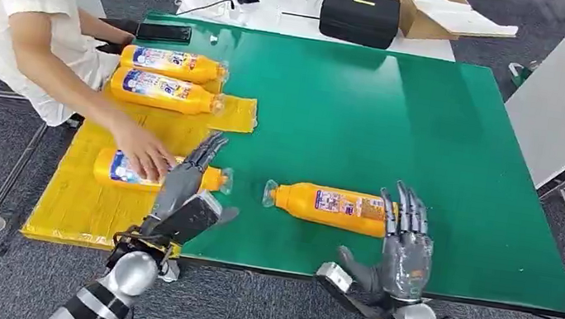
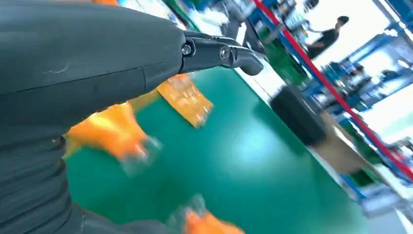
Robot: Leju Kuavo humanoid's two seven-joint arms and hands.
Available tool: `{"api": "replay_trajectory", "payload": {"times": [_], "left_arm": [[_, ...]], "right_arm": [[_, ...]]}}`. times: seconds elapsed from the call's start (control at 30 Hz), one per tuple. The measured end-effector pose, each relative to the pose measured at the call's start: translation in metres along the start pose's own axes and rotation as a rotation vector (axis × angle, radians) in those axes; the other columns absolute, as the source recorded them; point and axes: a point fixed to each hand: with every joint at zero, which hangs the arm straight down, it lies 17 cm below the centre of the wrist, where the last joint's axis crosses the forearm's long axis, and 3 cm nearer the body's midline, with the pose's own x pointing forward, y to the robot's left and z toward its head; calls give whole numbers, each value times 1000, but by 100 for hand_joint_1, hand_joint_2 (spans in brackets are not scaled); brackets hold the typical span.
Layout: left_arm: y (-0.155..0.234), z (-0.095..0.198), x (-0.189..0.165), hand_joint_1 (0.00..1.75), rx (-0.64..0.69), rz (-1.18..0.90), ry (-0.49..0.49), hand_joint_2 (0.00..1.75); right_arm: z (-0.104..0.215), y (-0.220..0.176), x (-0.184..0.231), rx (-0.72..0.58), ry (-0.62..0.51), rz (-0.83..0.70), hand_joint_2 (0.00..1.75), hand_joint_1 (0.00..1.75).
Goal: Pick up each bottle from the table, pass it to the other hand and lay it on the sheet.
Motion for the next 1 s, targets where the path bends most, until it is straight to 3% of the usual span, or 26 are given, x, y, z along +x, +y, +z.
{"api": "replay_trajectory", "payload": {"times": [0.03,0.07,0.33,0.73,1.0], "left_arm": [[-2,1,4,0,-4,29,-8,175],[-4,3,7,0,-7,59,-10,175],[-32,15,37,0,-50,350,-34,175],[-36,15,44,0,-41,421,-34,175],[-41,3,46,0,-15,483,0,175]], "right_arm": [[4,15,-11,49,26,10,0,0],[5,26,-18,85,34,19,175,0],[7,76,-58,283,17,84,175,0],[10,93,-70,361,2,106,175,0],[-22,96,-59,353,-73,178,175,0]]}}
